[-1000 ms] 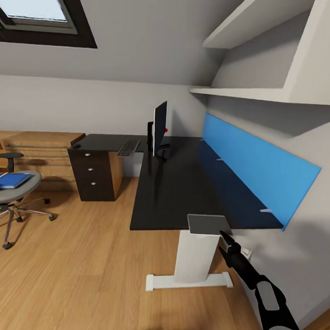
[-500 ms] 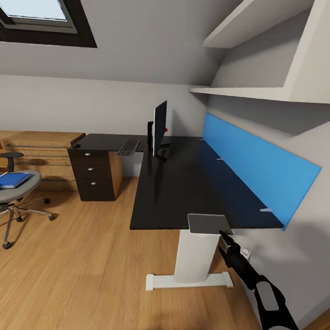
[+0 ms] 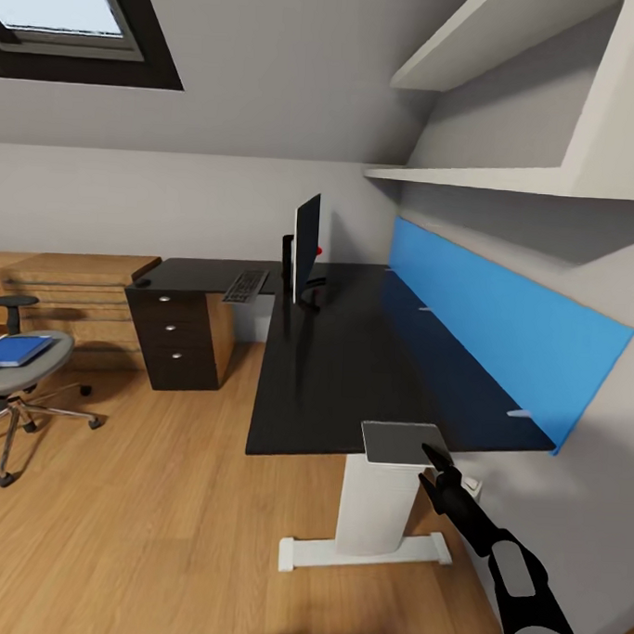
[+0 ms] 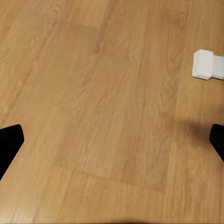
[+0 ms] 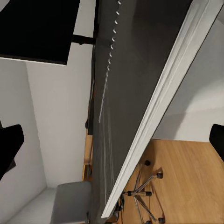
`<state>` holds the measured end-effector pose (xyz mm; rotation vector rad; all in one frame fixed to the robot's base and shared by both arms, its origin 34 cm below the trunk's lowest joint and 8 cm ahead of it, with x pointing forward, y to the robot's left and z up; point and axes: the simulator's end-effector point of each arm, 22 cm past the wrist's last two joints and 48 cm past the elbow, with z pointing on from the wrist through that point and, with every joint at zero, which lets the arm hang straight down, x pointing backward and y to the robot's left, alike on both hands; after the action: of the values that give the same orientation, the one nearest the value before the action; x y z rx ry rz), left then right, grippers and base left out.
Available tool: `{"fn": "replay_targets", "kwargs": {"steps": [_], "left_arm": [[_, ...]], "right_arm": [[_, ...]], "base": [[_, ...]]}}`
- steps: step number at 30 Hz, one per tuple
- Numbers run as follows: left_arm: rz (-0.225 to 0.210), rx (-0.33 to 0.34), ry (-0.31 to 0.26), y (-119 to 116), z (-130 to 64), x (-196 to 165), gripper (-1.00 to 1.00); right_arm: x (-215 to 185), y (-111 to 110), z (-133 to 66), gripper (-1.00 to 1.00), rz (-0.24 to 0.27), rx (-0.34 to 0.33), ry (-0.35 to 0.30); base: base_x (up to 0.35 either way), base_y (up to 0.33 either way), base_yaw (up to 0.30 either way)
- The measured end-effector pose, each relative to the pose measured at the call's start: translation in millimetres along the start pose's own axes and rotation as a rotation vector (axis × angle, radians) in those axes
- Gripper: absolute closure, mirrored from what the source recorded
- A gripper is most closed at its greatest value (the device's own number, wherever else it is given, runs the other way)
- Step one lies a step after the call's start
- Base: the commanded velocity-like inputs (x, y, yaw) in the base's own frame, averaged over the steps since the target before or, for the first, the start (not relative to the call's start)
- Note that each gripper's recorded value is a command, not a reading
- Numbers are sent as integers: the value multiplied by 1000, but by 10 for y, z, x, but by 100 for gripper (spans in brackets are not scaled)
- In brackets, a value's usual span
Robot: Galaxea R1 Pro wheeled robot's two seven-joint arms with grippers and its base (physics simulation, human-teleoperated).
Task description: In the bedroom, organize the workspace by keeping the computer under the desk, ensuring the monitor is on the desk, placing the keyboard on the desk next to the monitor, placing the mouse on the desk next to the keyboard, moving the folder from the swivel chair onto the desk next to the mouse, stacking the notebook on top of the folder with the pen on top of the notebook, and positioning the swivel chair next to the desk.
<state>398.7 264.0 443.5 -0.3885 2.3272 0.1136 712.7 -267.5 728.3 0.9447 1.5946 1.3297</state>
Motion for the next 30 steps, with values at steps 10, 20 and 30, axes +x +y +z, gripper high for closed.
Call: {"fn": "replay_targets", "kwargs": {"steps": [10,20,30], "left_arm": [[0,0,0,0,0,2,-100],[0,0,0,-1,0,0,-100],[0,0,0,-1,1,0,-100]], "right_arm": [[0,-1,1,-100,0,0,0],[-1,0,1,-100,0,0,0],[-2,-1,0,-100,0,0,0]], "base": [[14,0,0],[1,0,0],[0,0,0]]}}
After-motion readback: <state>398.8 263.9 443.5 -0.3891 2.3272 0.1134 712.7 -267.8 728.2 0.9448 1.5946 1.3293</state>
